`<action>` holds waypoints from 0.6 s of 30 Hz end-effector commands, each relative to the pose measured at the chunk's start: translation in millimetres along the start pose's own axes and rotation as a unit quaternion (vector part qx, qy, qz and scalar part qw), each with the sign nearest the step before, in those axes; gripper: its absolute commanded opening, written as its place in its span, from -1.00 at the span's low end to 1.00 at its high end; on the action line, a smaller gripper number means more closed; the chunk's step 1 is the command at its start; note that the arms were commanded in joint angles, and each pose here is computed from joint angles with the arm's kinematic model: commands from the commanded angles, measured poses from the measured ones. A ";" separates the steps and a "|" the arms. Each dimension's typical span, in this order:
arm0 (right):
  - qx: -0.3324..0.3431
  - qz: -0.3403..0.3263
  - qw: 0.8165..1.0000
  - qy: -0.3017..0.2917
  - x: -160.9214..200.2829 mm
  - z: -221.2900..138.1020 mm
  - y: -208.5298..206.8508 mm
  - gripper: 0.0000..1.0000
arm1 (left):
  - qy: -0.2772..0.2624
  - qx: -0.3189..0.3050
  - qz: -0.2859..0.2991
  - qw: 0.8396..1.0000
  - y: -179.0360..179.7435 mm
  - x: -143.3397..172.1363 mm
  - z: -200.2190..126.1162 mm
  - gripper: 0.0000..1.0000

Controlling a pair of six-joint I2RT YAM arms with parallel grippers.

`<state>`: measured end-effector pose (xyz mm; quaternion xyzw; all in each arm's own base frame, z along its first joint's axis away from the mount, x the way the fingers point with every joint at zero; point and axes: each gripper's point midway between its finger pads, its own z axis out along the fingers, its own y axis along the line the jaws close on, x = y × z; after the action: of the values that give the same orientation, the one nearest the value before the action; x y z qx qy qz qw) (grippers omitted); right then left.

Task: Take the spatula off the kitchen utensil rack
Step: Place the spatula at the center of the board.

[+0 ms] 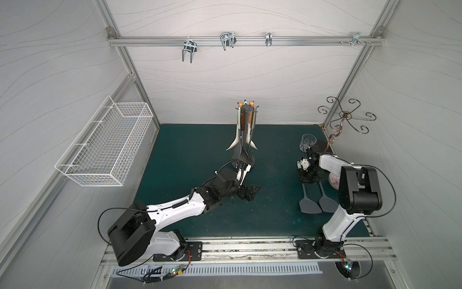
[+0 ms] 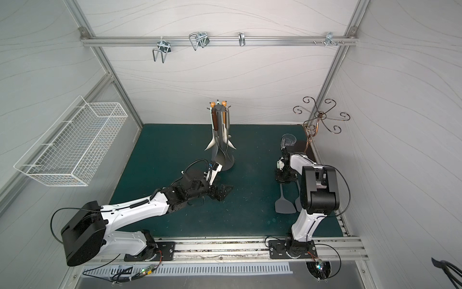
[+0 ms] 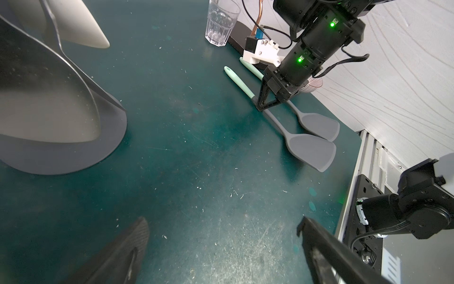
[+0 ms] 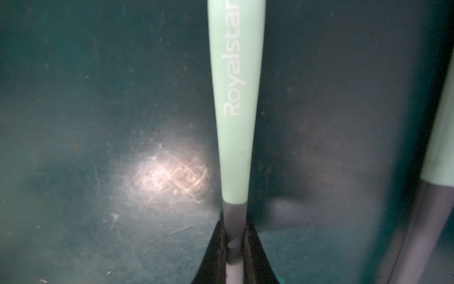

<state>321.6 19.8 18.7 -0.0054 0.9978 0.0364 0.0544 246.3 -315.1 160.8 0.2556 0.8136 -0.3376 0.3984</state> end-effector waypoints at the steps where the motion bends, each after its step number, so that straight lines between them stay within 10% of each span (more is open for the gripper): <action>1: -0.007 0.000 1.000 0.003 -0.1 4.6 -0.4 -1.00 | -0.030 0.002 0.015 0.999 -5.1 -19.3 -7.6 0.99; 18: 0.021 -0.011 0.999 0.036 0.7 21.5 -6.4 -0.75 | -0.039 -0.014 0.027 0.999 -2.7 -25.0 -17.1 0.99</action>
<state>322.3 19.4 17.0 -0.0104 0.9989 0.0319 0.0327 247.3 -306.8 177.3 0.2534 0.8057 -0.3282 0.4229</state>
